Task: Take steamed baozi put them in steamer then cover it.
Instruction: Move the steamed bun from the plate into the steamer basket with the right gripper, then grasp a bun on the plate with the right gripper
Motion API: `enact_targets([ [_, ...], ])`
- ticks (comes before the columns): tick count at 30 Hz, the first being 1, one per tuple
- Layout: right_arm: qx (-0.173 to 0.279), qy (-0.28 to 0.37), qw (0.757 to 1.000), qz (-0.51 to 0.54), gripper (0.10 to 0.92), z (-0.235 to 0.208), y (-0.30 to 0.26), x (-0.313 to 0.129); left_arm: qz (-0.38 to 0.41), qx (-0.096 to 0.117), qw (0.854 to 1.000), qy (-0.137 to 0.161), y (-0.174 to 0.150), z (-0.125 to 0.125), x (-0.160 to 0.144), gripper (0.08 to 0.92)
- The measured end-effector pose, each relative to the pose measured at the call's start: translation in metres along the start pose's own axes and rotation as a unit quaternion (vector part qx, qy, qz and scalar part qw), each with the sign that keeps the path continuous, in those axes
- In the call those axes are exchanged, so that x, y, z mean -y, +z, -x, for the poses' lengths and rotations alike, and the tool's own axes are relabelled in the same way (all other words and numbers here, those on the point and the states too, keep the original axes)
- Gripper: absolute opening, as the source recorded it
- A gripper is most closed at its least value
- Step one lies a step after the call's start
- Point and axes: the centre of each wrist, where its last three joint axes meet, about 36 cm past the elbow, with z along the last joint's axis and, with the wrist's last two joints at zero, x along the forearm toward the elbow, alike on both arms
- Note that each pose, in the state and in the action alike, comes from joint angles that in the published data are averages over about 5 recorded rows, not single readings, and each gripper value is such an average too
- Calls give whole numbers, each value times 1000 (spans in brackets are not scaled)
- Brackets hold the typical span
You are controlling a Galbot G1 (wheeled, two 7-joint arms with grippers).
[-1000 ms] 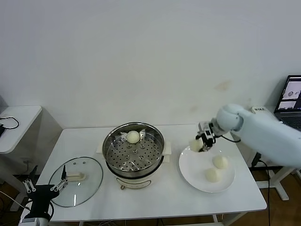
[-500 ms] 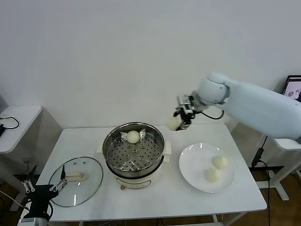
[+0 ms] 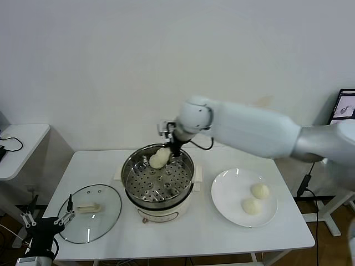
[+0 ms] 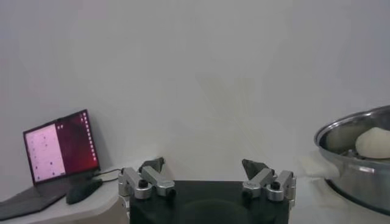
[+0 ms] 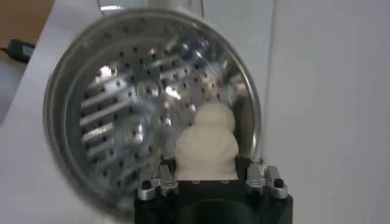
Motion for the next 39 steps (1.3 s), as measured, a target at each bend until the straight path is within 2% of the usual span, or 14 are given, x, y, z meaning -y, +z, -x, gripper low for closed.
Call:
enact_targets([
  [10,1,-18,1000,8,602,51,-41,-9,0,0,1000,-3,2,2,-1,823],
  [19,-7,-19,1000,18,603,78,-59,-8,3,-1,1000,-7,4,2,-4,823],
  [22,-13,-17,1000,20,630,81,-62,-7,3,0,1000,-8,3,2,-4,823],
  [30,-18,-23,999,18,810,76,-60,-4,3,1,1000,-8,1,1,-4,823],
  [39,-22,-31,999,-2,823,24,-32,3,6,3,1000,-6,0,2,-5,823],
])
